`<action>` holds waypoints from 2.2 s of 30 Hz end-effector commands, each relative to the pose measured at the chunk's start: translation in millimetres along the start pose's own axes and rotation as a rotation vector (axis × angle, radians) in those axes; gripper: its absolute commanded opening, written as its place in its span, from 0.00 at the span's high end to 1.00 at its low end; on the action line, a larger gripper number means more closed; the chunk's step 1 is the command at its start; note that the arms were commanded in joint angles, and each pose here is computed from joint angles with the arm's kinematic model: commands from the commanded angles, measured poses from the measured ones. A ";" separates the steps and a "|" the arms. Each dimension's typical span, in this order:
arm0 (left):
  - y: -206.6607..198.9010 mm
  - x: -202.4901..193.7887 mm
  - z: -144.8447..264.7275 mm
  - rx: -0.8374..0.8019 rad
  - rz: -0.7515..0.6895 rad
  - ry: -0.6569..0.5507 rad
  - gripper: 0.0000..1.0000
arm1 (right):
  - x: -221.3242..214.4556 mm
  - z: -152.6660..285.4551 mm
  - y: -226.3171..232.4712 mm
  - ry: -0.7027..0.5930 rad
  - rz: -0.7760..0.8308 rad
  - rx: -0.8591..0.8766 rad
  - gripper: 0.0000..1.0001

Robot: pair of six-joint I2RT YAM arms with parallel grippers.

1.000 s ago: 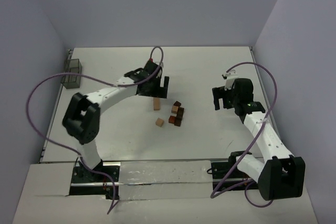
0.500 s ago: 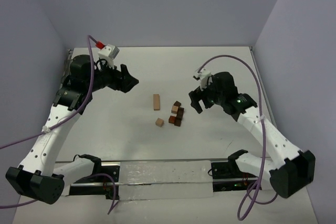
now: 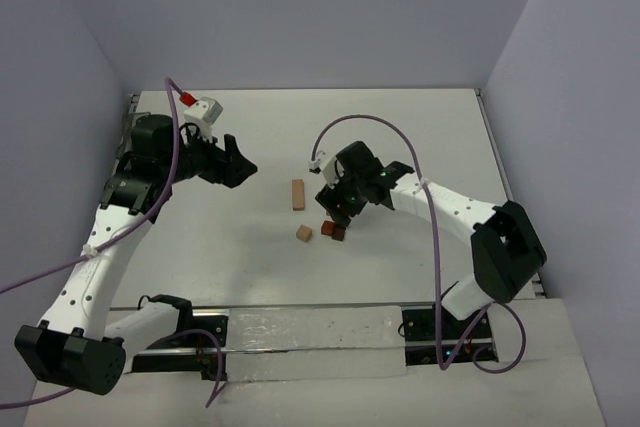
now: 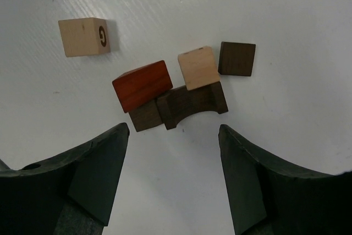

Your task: Build the wood block tower

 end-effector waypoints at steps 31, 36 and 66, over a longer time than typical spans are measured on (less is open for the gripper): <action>6.8 -9.6 -6.4 -0.119 0.106 -0.012 0.10 | 30.3 -71.0 -14.0 0.093 0.168 0.014 0.42; 7.6 -9.5 -6.1 -0.118 0.110 -0.015 0.10 | 33.0 -65.8 -12.4 0.085 0.164 0.024 0.58; 52.6 -14.5 17.2 -0.131 0.311 -0.072 0.11 | 59.8 9.8 118.6 0.016 0.226 0.152 0.94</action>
Point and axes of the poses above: each gripper's point midway between its finger pads, its own z axis back along the fingers, its own y axis along the line the jaws close on, x = y × z, the point moved 6 cm from there along z, back along the fingers, and after that the axes turned 14 degrees about -z, right-handed, at the moved point
